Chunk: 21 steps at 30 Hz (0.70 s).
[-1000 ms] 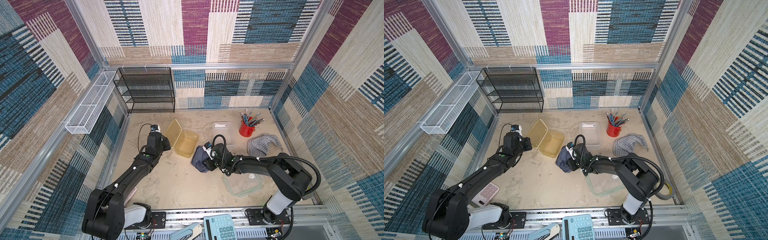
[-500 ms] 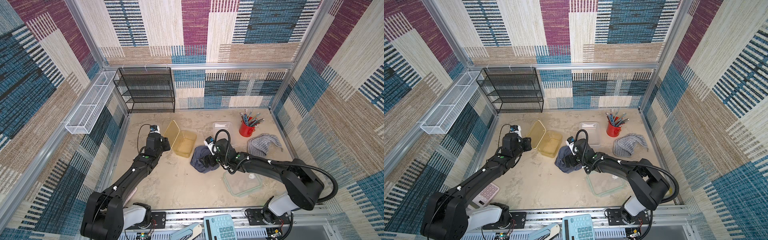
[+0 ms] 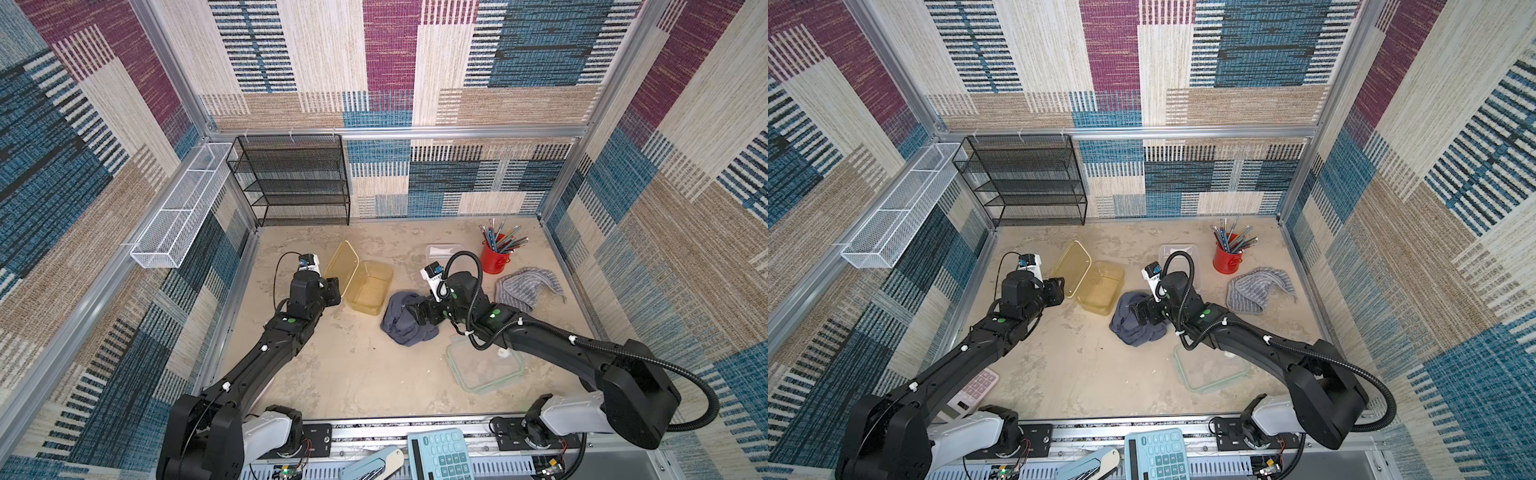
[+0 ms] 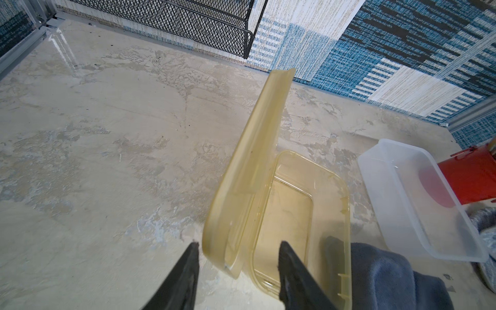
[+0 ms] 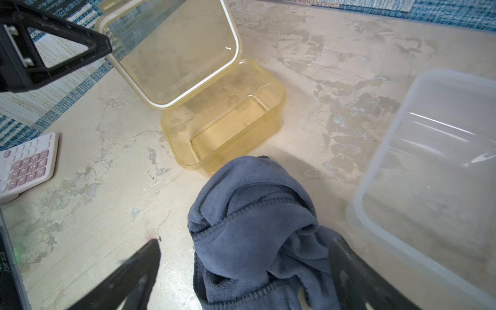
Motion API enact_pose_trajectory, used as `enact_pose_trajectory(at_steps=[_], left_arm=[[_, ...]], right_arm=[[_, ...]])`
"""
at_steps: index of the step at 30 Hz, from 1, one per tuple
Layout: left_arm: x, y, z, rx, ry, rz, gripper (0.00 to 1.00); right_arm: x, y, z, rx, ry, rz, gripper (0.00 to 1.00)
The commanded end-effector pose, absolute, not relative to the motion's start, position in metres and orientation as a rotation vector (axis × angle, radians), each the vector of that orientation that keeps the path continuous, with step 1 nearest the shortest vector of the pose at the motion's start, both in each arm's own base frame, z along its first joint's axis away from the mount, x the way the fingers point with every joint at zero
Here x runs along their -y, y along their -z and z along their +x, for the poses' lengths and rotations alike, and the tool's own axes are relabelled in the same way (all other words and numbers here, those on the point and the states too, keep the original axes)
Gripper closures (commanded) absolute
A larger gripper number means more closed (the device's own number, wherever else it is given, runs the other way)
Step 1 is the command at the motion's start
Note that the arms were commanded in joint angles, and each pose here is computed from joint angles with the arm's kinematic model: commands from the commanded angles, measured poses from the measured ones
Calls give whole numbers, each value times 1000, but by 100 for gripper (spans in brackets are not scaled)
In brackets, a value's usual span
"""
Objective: Wipe the insides of the lunch boxes
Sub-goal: Place the cleaning item at the center of the board.
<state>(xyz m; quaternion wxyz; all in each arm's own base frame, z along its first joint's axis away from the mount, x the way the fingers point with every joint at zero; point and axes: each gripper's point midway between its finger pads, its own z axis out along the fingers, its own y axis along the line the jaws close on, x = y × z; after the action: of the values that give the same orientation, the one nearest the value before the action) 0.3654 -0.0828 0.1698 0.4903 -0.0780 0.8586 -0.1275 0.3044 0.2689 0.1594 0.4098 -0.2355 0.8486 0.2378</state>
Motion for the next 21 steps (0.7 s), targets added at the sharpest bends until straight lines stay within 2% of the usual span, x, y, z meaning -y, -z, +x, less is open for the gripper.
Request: enact_pose_trajectory(at_steps=[1,12,21], left_arm=[[89,-179,368,-2043,352,-167,48],[94,-177,362,-2037,379,-116,42],[104,-178,359,-1999,422,-32,31]], right_arm=[[-261,-169,310,-2088,-559,-586,2],[-220,-185,315,-2031,-462,-519,2],[-174,-208,320,-1890,-291,-439,2]])
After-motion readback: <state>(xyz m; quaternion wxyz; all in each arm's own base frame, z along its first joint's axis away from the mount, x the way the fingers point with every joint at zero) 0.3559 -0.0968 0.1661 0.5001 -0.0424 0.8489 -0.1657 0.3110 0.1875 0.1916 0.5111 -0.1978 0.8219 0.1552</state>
